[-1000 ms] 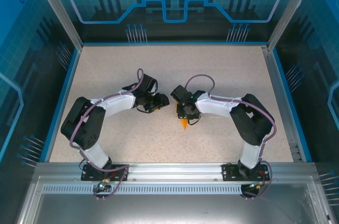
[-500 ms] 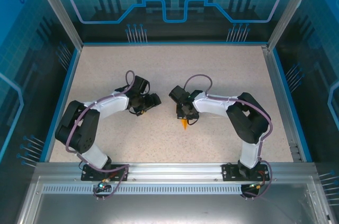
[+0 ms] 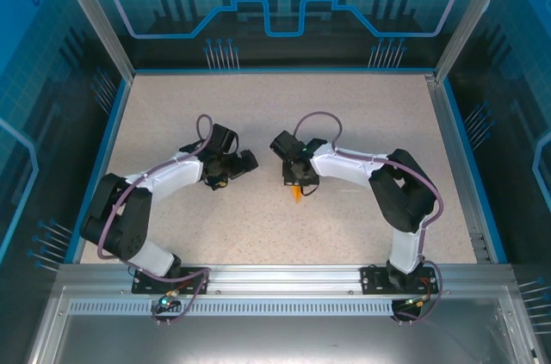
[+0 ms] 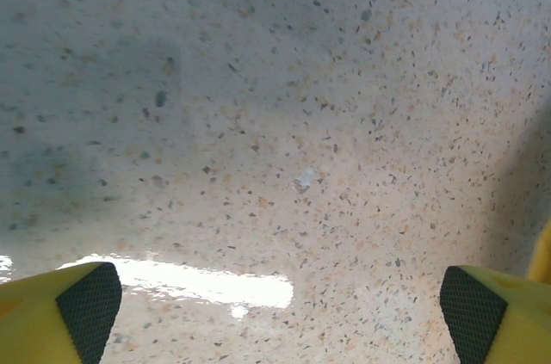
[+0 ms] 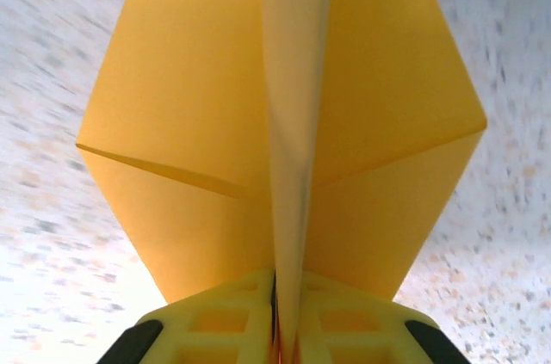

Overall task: Fold a paper plane with a square sheet of paper (pick it up from the middle)
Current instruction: Move the paper plane to the center of the table, then reset both arms

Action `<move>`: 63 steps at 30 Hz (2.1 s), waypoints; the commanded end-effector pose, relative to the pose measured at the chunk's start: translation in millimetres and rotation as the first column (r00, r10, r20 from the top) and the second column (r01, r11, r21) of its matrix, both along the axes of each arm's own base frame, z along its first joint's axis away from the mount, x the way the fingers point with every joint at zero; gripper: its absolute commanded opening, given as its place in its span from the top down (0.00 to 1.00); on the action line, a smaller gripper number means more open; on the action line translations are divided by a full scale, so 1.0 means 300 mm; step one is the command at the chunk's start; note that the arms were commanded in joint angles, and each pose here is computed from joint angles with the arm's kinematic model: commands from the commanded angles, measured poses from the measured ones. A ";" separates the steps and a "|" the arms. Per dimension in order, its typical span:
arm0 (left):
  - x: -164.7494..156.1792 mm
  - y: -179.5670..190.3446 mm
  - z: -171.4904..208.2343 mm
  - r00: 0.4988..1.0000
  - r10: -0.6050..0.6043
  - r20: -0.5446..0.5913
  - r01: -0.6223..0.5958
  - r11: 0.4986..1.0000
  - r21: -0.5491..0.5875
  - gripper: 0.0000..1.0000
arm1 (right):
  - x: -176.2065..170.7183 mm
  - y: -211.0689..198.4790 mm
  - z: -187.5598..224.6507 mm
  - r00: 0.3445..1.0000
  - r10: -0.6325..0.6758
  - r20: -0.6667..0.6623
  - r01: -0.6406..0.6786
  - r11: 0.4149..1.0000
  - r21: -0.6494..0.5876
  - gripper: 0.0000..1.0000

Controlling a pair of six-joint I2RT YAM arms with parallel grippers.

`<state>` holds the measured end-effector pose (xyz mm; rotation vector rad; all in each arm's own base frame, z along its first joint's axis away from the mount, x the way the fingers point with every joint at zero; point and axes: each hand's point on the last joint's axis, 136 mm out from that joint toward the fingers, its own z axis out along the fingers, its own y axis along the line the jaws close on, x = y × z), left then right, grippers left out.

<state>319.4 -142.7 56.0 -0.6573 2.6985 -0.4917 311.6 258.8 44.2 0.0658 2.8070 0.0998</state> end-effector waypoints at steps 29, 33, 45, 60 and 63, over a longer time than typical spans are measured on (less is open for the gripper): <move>0.081 0.180 0.162 0.989 0.088 0.116 -0.109 0.975 0.195 0.01 | 0.329 0.047 0.141 0.998 0.044 0.045 -0.046 0.998 0.035 0.51; 0.129 0.216 0.264 0.976 0.095 0.197 -0.141 0.961 0.236 0.01 | 0.325 -0.011 0.357 0.985 0.023 0.173 -0.033 0.998 0.054 0.31; 0.134 0.460 0.427 0.885 0.123 0.449 -0.328 0.849 0.414 0.02 | 0.199 -0.592 0.546 0.851 -0.213 0.479 0.290 0.953 -0.092 0.01; 0.131 0.599 0.237 0.809 -0.038 0.586 -0.324 0.803 0.499 0.02 | 0.130 -0.944 0.271 0.738 -0.138 0.660 0.340 0.921 -0.188 0.01; 0.155 0.550 0.229 0.760 -0.113 0.640 -0.258 0.852 0.456 0.01 | 0.168 -0.908 0.225 0.739 -0.077 0.669 0.273 0.942 -0.194 0.01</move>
